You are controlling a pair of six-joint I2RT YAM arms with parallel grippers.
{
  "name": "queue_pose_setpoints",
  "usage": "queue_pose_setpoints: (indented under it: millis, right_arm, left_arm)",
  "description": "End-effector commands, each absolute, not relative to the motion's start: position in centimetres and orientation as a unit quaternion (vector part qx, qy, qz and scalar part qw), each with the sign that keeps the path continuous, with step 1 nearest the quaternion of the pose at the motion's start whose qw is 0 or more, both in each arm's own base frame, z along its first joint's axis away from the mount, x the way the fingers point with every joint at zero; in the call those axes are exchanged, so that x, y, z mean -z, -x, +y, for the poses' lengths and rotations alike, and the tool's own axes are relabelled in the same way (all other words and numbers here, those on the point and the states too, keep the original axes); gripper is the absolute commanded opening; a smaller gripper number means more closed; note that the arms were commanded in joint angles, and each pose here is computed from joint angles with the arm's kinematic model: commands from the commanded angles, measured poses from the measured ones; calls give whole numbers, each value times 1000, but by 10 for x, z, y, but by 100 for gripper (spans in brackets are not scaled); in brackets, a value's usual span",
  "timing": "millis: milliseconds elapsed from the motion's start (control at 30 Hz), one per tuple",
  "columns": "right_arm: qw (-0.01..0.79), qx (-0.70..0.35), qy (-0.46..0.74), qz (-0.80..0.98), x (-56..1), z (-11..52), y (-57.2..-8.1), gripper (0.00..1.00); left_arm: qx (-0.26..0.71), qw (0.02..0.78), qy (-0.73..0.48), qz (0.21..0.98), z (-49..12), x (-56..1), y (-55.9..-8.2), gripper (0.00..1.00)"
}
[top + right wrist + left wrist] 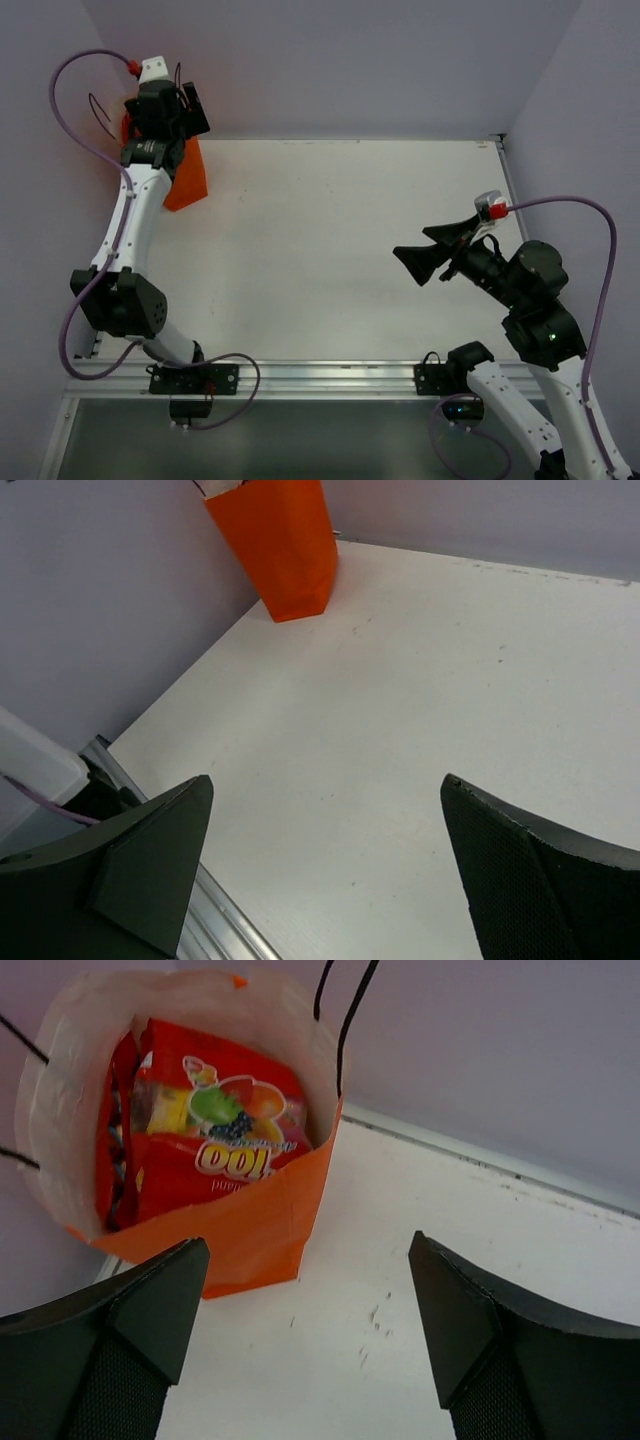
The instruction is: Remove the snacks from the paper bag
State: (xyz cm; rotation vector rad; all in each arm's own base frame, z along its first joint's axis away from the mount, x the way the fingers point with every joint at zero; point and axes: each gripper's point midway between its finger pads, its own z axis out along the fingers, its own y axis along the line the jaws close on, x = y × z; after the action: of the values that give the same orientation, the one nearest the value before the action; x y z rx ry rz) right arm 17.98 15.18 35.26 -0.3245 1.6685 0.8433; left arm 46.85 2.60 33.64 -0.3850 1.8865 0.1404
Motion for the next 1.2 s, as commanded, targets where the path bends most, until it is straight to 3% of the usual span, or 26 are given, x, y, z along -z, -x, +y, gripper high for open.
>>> queue_pose_setpoints:
  millis: [0, 167, 267, 533, 800, 833, 1067, 1167]
  right_arm:
    - [569, -394, 166, 703, -354, 164, -170, 99]
    - [557, -390, 162, 715, -343, 165, -175, 99]
    - [549, -390, 160, 722, -335, 165, -176, 99]
    - [535, -382, 150, 739, -321, 165, -182, 99]
    - [531, -383, 150, 741, -318, 166, -184, 99]
    - [531, -383, 149, 741, -318, 166, -185, 99]
    - [538, -385, 154, 734, -324, 166, -181, 99]
    - [545, -384, 154, 729, -328, 165, -180, 99]
  left_arm:
    - [-82, 630, 163, 755, 41, -377, -509, 89]
    - [-72, 620, 137, 769, 44, -349, -563, 79]
    - [-85, 619, 141, 768, 66, -334, -580, 74]
    - [-51, 612, 77, 785, 51, -309, -609, 53]
    - [-11, 586, 30, 809, 29, -294, -594, 10]
    - [-9, 581, 30, 813, 28, -295, -588, 0]
    - [58, 557, -22, 828, -18, -309, -543, 0]
    - [79, 540, -75, 835, -69, -313, -510, 0]
